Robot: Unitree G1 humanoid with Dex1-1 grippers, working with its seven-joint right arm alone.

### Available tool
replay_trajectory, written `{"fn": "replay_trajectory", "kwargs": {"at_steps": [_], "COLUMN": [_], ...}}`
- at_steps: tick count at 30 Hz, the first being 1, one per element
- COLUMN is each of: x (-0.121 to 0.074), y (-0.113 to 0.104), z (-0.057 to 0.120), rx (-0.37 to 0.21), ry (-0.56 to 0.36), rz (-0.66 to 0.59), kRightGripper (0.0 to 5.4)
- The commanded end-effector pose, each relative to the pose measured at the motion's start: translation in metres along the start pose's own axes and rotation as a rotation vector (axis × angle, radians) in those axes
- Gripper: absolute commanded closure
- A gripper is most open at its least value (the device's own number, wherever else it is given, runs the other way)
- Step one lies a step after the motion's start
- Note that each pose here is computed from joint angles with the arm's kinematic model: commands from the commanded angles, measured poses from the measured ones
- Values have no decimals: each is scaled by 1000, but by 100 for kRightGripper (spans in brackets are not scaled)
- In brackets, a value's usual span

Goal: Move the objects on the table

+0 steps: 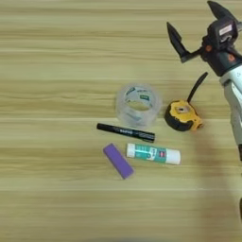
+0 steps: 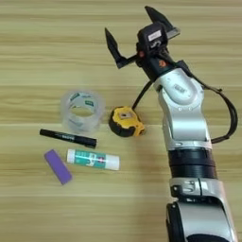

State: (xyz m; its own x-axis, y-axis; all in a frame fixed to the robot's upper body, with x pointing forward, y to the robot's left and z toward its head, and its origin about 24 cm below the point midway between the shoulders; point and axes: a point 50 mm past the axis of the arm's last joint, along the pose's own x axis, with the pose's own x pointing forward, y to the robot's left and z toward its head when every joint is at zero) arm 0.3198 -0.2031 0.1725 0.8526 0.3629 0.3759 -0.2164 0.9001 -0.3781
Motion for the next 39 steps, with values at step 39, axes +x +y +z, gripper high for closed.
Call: {"fn": "replay_trajectory", "kwargs": {"at_steps": [39], "x": [-86], "y": [21], "z": [7], "rx": [159], "ry": [1], "rz": [-354], "kRightGripper": [4]}}
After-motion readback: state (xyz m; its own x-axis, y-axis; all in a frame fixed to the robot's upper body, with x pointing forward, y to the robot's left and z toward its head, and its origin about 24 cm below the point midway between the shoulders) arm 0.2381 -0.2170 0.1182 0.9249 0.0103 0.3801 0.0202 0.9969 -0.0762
